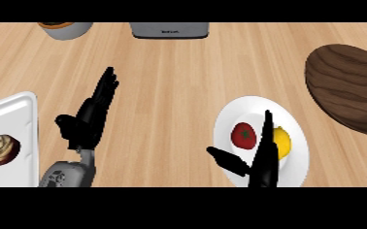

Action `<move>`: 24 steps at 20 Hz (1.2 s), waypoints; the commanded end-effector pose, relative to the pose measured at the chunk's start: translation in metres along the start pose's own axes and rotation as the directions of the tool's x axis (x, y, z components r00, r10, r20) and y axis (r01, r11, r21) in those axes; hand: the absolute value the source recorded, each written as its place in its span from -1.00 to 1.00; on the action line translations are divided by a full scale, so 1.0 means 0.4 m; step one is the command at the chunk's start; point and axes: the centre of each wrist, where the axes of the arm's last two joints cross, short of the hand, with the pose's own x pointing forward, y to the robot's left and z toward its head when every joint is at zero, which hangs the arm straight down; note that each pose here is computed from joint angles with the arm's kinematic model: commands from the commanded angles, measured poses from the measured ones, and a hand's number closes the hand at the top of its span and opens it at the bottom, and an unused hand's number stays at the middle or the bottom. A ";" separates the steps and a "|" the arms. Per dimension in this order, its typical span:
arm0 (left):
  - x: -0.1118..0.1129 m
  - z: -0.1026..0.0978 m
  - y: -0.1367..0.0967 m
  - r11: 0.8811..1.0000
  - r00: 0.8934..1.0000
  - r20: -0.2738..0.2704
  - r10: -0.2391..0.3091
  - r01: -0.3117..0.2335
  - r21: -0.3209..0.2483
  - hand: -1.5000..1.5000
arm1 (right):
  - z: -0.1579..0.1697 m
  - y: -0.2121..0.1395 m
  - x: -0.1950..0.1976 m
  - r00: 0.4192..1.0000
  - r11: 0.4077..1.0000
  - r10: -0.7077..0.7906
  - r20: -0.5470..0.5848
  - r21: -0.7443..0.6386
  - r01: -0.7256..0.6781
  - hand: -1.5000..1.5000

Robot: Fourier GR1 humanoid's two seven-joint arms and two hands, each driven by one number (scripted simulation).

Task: Pick the tomato from the plate and place it in the bowl

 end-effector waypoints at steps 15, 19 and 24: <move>0.045 -0.022 -0.023 1.000 1.000 -0.004 0.003 -0.003 0.007 0.00 | -0.068 0.058 -0.086 0.967 0.959 0.247 0.070 0.124 -0.254 1.00; 0.037 -0.015 -0.006 1.000 1.000 0.012 -0.016 0.016 0.004 0.00 | -0.035 0.075 -0.089 0.971 0.963 0.214 0.105 0.144 -0.228 1.00; 0.031 -0.008 0.034 1.000 1.000 0.004 -0.007 0.007 -0.001 0.00 | -0.050 0.091 -0.021 0.976 0.970 0.178 0.128 0.143 -0.196 1.00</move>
